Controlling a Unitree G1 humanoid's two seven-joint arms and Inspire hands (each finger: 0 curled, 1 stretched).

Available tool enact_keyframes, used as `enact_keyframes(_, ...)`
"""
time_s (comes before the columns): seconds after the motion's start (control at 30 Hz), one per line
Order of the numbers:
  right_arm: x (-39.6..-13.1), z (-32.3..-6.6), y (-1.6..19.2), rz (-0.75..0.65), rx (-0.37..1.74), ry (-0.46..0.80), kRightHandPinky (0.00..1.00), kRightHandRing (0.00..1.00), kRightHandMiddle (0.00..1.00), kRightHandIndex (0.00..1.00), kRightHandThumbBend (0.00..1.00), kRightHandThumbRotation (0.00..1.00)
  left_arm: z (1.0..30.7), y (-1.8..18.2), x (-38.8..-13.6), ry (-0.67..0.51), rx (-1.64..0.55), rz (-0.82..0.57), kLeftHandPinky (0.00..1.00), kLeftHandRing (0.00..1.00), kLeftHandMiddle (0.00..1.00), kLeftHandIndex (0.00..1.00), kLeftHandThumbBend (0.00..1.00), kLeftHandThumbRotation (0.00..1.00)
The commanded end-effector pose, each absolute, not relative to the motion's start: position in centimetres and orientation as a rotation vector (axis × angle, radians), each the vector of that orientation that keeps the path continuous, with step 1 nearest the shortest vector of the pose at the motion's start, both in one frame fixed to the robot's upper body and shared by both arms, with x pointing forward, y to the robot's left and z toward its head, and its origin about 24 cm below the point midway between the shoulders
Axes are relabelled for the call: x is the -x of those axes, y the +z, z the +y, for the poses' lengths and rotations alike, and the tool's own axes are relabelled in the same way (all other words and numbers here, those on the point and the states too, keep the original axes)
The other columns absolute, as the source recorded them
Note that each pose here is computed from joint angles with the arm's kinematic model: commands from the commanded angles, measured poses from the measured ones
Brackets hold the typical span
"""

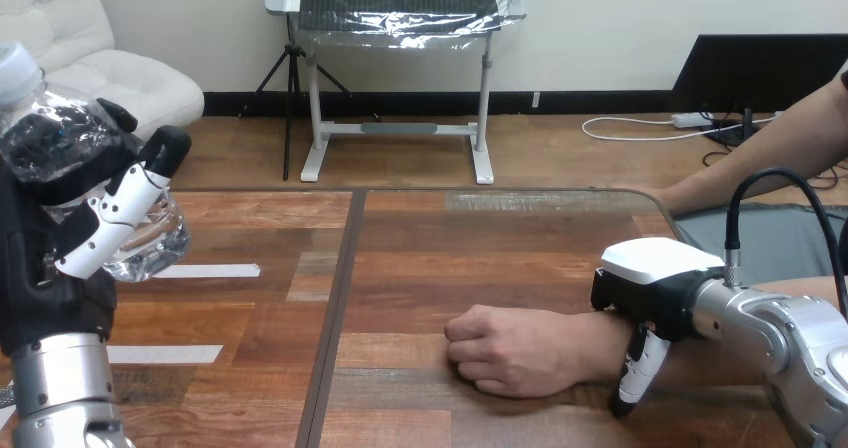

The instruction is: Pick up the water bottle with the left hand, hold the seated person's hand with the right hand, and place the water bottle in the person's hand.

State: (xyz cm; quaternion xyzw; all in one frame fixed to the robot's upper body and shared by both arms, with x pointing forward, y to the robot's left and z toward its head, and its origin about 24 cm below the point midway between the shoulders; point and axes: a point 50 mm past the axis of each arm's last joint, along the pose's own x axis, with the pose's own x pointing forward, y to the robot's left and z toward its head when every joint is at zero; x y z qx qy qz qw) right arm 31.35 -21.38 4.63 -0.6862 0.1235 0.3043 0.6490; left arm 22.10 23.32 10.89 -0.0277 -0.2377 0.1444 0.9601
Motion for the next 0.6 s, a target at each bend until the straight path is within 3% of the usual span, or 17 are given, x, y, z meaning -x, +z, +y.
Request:
enact_keyframes(0.0,-28.62,-21.14,0.09,0.389,1.513,0.812,0.05,0.11,0.18,0.22,0.81,0.02,23.06,12.86,-22.4,0.261,0.033,-0.581,0.2,0.25,0.31,0.38,0.47,0.0)
enact_keyframes(0.57,-28.72,-21.05,0.15,0.385,1.518,0.811,0.05,0.12,0.19,0.25,0.8,0.05,23.09,12.82,-22.43,0.259,0.042,-0.582,0.2,0.25,0.31,0.38,0.47,0.0)
